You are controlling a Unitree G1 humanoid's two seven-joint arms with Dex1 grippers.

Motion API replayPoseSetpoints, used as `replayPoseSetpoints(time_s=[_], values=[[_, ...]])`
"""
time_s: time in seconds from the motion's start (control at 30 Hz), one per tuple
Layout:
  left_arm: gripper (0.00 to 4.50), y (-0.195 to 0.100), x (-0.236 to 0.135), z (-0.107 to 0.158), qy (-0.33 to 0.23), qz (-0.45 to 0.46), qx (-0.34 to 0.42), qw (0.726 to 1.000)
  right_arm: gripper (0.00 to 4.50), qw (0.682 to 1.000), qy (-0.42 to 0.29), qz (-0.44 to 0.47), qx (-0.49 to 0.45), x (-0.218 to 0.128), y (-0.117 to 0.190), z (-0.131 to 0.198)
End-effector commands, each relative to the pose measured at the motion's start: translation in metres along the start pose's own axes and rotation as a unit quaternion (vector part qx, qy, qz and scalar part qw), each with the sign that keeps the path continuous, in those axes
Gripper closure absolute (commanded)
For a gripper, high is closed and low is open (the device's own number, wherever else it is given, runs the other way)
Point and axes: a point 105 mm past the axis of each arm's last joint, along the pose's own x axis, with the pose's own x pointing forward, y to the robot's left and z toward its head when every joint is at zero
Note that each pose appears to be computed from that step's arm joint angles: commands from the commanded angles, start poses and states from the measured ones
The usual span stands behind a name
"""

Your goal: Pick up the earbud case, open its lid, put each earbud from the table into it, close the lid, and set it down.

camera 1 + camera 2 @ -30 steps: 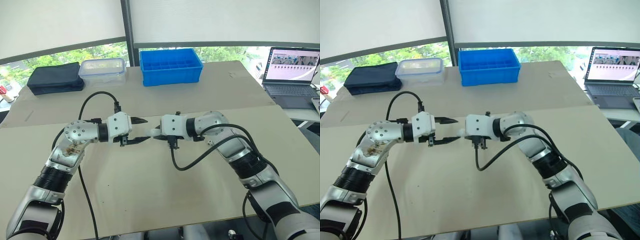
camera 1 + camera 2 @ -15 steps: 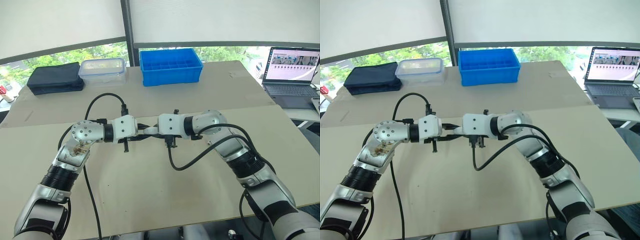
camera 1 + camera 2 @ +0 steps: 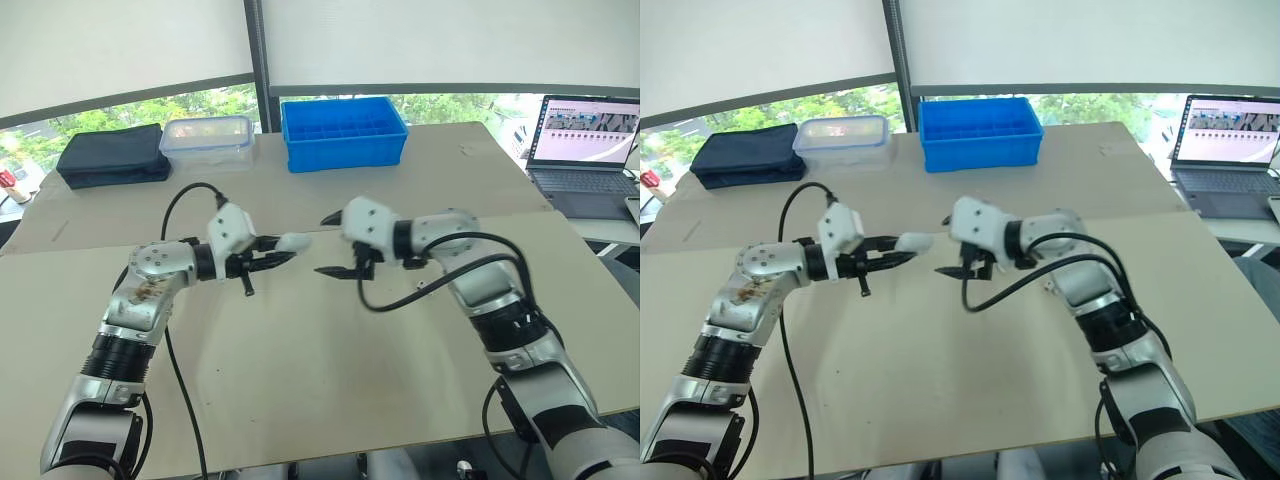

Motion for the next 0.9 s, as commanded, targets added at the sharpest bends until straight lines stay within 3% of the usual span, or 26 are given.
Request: replayPoseSetpoints(time_s=[0.03,0.47,0.9], values=[[3.95,-0.007,-0.005,0.014,-0.041,-0.009,-0.062,0.997,0.04,0.997,-0.06,-0.029,0.036,-0.013,-0.008,0.024],[3.95,-0.023,0.001,0.023,-0.053,-0.028,-0.099,0.993,0.04,0.994,-0.075,-0.03,0.07,0.003,0.003,0.029],[3.95,-0.038,0.005,0.023,-0.049,-0.05,-0.098,0.993,0.04,0.981,-0.104,-0.074,0.146,0.003,-0.017,0.033]])
